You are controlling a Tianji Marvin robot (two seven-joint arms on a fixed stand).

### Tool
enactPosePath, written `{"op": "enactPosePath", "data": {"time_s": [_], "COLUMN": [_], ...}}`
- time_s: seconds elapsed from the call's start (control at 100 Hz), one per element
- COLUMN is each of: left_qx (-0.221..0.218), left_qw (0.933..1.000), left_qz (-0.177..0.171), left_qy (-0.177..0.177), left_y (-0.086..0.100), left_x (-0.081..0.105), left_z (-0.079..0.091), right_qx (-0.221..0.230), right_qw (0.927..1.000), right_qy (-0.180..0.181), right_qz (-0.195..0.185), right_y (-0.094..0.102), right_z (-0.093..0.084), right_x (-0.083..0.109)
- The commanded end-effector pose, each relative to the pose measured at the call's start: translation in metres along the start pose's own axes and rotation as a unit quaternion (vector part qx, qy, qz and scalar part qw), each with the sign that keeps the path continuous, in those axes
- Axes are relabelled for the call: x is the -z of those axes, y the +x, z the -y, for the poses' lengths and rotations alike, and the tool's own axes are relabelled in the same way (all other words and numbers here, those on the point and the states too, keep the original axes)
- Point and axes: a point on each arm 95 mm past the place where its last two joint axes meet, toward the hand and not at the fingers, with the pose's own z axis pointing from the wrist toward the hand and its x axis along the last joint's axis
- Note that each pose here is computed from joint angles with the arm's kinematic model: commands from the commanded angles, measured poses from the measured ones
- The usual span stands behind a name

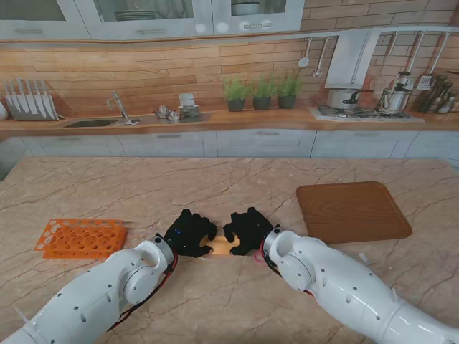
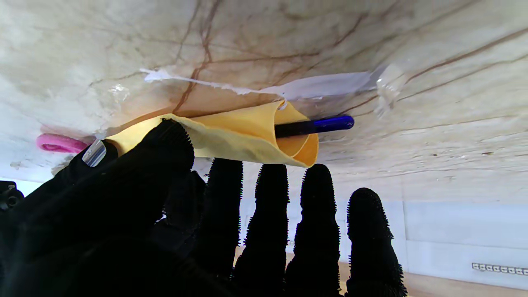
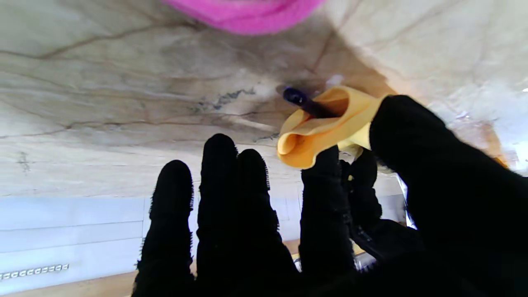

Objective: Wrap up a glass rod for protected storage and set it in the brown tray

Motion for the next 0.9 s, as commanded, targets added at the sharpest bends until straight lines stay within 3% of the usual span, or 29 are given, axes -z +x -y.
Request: {"op": "enactPosePath", "data": {"time_s": [0.0, 0.44, 0.62, 0.89], "left_qx": [-0.004, -0.042, -0.034, -0.016], "left_qw": [0.9999, 0.9974, 0.9976, 0.9979], "left_qz": [0.004, 0.014, 0.021, 0.036], "left_qy": [-0.010, -0.056, -0.057, -0.051], "left_y": [-0.002, -0.005, -0.003, -0.002], "left_x": [0.001, 0.000, 0.001, 0.006], "left_z": [-0.004, -0.011, -0.013, -0.015], "right_qx": [0.001, 0.052, 0.065, 0.070], "right_qw": [1.0000, 0.9979, 0.9965, 0.9959], "right_qy": [0.004, 0.037, 0.046, 0.048], "right_qz": [0.002, -0.001, -0.026, -0.029], "right_y": [0.002, 0.001, 0.003, 0.002], "right_z": [0.002, 0.016, 0.025, 0.031], "right_x": [-0.002, -0.005, -0.007, -0.008]}}
